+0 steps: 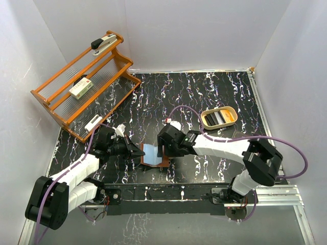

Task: Put the credit cards into the card holder
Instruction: Open the card holder at the center of the board.

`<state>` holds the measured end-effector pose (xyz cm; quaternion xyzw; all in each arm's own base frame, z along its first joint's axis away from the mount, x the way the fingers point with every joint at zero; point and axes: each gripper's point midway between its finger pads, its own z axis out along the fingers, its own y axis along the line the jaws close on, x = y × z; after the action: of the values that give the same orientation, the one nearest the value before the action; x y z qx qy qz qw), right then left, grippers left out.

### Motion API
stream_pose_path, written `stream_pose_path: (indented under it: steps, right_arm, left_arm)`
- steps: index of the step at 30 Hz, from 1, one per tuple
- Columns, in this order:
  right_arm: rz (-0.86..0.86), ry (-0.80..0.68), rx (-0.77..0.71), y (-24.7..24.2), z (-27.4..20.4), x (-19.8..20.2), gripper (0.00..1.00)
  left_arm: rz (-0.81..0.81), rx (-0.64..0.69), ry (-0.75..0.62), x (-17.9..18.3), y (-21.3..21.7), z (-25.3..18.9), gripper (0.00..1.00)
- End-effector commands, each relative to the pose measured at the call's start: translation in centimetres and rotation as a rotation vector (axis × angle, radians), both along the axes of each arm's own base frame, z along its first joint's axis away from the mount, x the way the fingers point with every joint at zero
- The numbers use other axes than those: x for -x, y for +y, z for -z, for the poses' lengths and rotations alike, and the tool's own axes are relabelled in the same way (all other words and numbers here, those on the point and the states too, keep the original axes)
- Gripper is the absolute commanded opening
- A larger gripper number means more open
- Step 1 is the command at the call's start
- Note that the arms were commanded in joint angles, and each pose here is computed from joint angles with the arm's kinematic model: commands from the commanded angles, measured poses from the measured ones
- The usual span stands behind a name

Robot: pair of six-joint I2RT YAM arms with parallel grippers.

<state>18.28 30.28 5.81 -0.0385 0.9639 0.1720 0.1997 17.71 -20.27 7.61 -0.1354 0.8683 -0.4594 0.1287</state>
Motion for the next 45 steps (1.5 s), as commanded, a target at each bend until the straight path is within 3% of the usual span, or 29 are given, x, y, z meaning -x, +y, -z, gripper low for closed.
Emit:
stream_pose_path:
  steps: [1,5,12,21,30,34,38,42,45]
  right_arm:
    - [-0.034,-0.108,-0.192,3.5,-6.6,-1.2,0.66]
    - [-0.107,-0.119,-0.314,6.3,-8.1,-0.6,0.63]
    - [-0.141,-0.111,-0.323,7.9,-7.6,-0.4,0.62]
    - [-0.129,-0.077,-0.245,7.7,-3.9,-0.6,0.56]
    - [-0.135,-0.035,-0.201,7.3,-0.6,-0.1,0.6]
    - [-0.114,-0.035,-0.153,6.2,1.0,-0.1,0.52]
    - [-0.108,-0.03,-0.133,5.5,2.0,0.1,0.36]
    - [-0.105,-0.03,-0.122,5.1,2.4,0.2,0.3]
    - [-0.102,-0.032,-0.116,4.9,2.6,0.1,0.27]
  left_arm:
    - [0.025,0.036,-0.009,0.3,-0.5,-1.1,0.0]
    - [0.021,0.042,-0.012,0.1,-0.5,-1.3,0.0]
    - [0.024,0.035,-0.01,0.0,-0.5,-1.3,0.0]
    - [0.021,0.025,0.006,0.3,-0.4,-0.6,0.0]
    - [0.019,0.024,0.008,0.5,-0.3,-0.5,0.0]
    - [0.017,0.019,0.011,0.4,-0.2,-0.4,0.0]
    - [0.019,0.002,0.025,0.5,-0.1,0.1,0.18]
    - [0.023,-0.017,0.031,0.4,0.0,0.7,0.27]
    - [0.027,-0.04,0.028,0.3,0.2,1.0,0.28]
